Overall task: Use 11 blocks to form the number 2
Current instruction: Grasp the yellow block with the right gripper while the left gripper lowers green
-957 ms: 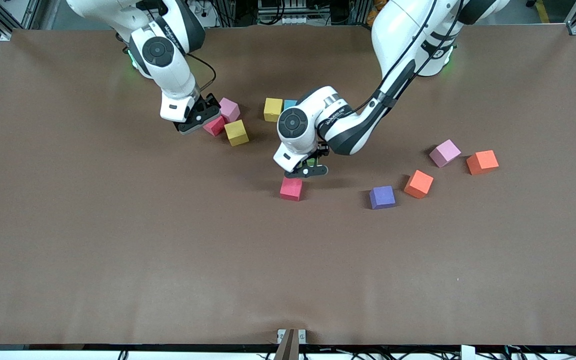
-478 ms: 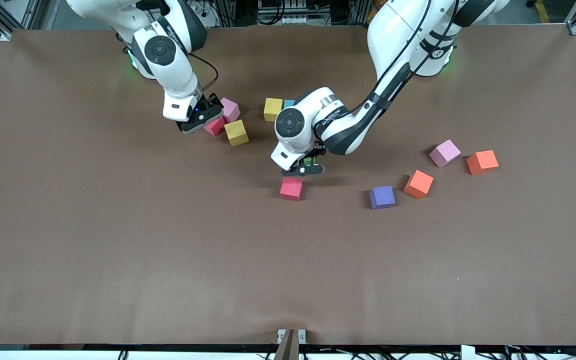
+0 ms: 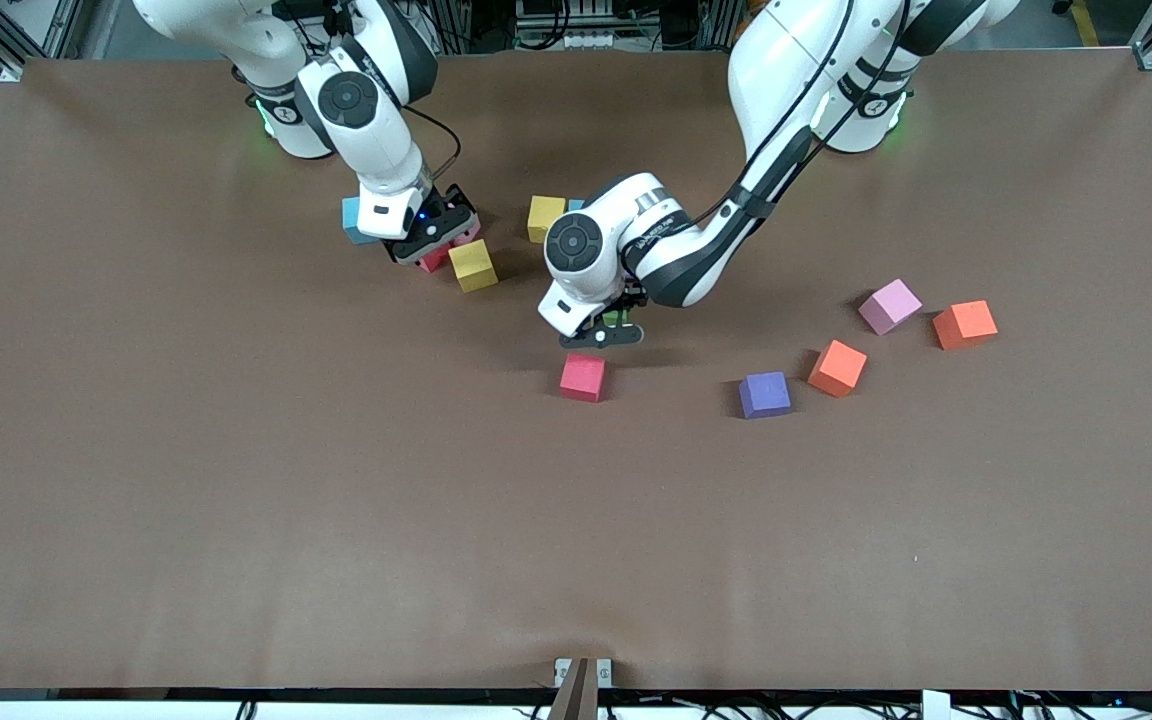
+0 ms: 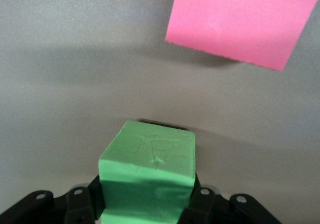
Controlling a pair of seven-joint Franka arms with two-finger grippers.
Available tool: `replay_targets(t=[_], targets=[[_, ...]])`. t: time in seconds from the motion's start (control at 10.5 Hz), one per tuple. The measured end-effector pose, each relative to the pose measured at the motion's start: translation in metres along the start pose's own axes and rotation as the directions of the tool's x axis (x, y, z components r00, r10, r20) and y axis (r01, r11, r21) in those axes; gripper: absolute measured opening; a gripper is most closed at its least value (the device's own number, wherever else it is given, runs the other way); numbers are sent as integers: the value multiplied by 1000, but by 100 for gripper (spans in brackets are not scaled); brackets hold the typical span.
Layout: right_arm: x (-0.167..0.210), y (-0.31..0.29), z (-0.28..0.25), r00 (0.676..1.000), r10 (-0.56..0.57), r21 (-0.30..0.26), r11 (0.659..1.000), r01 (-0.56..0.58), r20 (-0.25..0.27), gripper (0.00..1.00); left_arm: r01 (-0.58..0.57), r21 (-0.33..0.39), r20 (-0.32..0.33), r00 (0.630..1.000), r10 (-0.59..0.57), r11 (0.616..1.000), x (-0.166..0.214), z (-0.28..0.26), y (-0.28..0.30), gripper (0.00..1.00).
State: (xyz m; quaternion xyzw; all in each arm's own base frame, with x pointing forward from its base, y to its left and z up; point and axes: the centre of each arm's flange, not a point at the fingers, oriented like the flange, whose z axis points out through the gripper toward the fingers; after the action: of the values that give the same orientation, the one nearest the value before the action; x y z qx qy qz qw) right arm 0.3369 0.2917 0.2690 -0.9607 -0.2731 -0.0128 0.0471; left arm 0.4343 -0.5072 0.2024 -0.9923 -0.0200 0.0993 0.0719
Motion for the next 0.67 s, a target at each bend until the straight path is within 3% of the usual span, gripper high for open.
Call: replay_targets(t=[0.67], targets=[[-3,-17,44,994,110,63,992,-109,-17,100,-5,9,7,1000,5,1000,-5,7,0,61]])
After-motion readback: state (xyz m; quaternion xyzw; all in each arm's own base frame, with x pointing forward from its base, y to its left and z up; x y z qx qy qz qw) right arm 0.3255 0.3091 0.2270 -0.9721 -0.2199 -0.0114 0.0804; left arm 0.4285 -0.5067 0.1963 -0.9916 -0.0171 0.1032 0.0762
